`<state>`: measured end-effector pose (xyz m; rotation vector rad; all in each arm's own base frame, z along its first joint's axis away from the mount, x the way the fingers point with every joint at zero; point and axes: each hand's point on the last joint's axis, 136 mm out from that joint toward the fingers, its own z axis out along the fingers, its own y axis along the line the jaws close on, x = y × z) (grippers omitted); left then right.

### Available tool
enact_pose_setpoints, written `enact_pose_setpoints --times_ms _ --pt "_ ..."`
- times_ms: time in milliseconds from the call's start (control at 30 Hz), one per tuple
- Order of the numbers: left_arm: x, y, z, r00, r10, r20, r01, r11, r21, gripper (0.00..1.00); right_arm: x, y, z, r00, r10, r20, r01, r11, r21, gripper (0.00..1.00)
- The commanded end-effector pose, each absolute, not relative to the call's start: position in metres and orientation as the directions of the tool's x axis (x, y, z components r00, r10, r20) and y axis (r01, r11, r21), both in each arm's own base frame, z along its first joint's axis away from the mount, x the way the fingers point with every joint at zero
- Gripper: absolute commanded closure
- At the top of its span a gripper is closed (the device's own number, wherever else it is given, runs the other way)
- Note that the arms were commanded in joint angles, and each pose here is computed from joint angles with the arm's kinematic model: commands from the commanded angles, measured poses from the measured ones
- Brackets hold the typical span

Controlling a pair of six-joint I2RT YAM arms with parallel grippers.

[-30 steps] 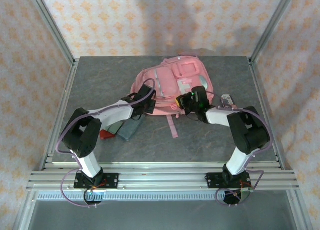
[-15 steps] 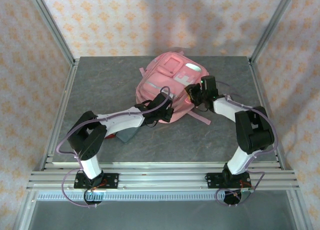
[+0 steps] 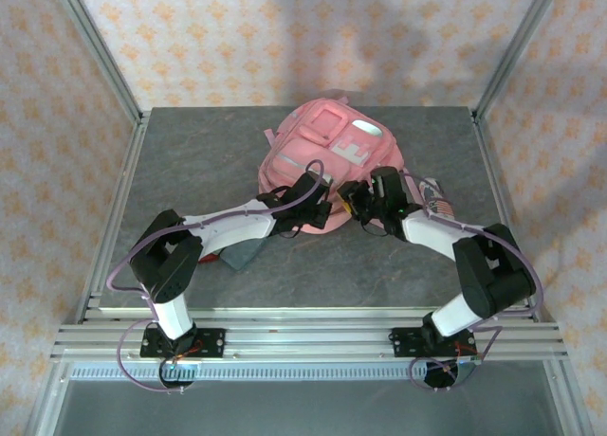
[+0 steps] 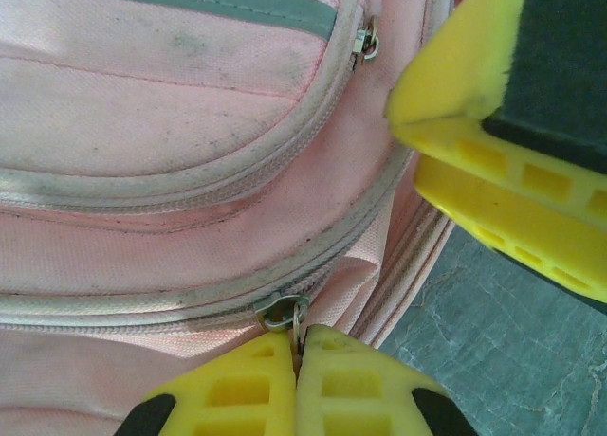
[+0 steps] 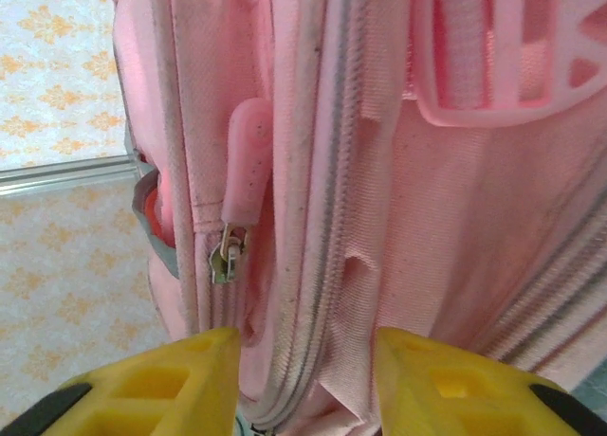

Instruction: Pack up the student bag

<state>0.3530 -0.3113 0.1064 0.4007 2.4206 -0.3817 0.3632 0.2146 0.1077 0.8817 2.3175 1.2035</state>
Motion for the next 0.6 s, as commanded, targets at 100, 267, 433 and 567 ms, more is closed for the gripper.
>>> enact_pose_setpoints --times_ms 100,267,433,567 --pt "0.353 -0.317 0.105 -0.745 0.199 -0.637 0.386 0.907 -0.168 1.0 0.385 0.23 0.114 -0.721 0.691 -0.053 0.323 0.403 0.857 0.8" --pt "0.358 -0.296 0.101 -0.736 0.218 -0.64 0.352 0.932 -0.087 1.0 0.387 0.229 0.11 -0.718 0.694 -0.056 0.328 0.408 0.852 1.0" --pt "0.375 -0.248 0.095 -0.758 0.168 -0.631 0.261 0.964 -0.058 1.0 0.387 0.212 0.113 -0.69 0.72 -0.076 0.326 0.403 0.855 1.0" --pt "0.389 -0.195 0.087 -0.776 0.112 -0.621 0.163 0.986 -0.026 1.0 0.387 0.189 0.12 -0.65 0.754 -0.098 0.327 0.394 0.859 1.0"
